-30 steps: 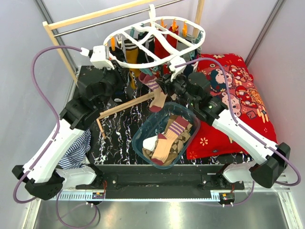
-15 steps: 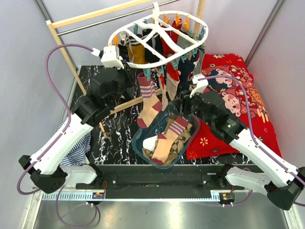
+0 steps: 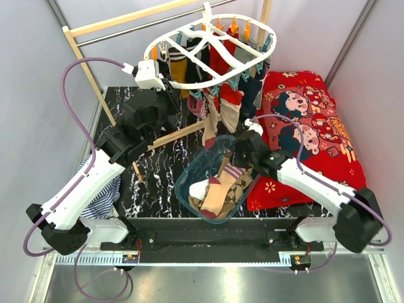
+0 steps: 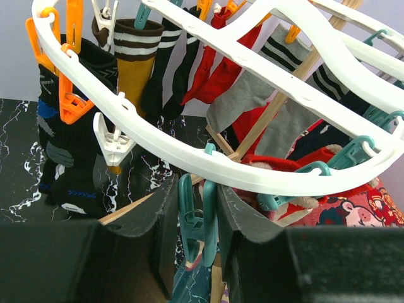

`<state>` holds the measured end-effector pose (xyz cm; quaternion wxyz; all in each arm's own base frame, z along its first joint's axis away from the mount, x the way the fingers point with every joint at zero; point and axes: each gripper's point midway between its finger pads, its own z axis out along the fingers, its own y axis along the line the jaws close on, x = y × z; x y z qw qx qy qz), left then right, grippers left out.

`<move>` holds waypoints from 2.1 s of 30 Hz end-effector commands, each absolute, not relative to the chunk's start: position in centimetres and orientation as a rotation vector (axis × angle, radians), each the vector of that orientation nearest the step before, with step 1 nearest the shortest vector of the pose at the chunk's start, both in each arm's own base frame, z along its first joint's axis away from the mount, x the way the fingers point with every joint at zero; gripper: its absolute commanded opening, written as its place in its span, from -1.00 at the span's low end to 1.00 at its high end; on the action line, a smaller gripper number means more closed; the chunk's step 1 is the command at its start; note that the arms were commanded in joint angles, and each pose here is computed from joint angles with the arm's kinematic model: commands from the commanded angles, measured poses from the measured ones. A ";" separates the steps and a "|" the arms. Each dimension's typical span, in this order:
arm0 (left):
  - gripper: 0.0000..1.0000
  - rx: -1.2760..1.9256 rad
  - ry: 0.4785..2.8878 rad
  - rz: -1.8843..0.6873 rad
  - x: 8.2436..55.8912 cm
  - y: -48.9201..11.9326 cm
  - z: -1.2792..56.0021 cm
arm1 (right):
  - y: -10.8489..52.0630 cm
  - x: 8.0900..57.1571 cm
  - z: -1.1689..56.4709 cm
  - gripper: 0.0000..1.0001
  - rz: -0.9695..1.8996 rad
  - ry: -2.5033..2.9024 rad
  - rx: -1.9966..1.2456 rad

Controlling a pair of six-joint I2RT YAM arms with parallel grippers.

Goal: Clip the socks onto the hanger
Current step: Pick up the sock from the bin, then pick up the sock from the hanger.

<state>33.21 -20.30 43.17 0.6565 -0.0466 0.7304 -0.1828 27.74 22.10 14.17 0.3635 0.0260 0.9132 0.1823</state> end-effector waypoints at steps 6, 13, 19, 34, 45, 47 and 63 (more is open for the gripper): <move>-1.00 -0.175 1.552 -0.461 33.0 -19.7 46.4 | 19.5 32.6 9.6 -0.25 0.245 2.344 0.477; -1.00 -0.177 1.550 -0.456 32.9 -19.4 46.3 | 18.8 33.6 5.2 -0.27 0.142 2.404 0.564; -1.00 -0.178 1.550 -0.450 32.8 -19.2 46.2 | 18.8 34.4 3.5 -0.37 0.088 2.423 0.536; -1.00 -0.172 1.539 -0.454 32.6 -19.1 46.6 | 19.5 31.8 11.8 -1.00 0.299 2.350 0.089; -1.00 -0.179 1.530 -0.453 32.5 -18.9 47.0 | 22.4 26.4 22.0 -1.00 0.601 1.961 -0.664; -1.00 -0.180 1.529 -0.459 32.5 -19.0 47.1 | 23.4 24.9 23.5 -1.00 0.674 1.877 -0.791; -1.00 -0.186 1.510 -0.500 32.1 -19.0 48.1 | 29.4 21.2 35.4 -1.00 0.806 1.336 -1.166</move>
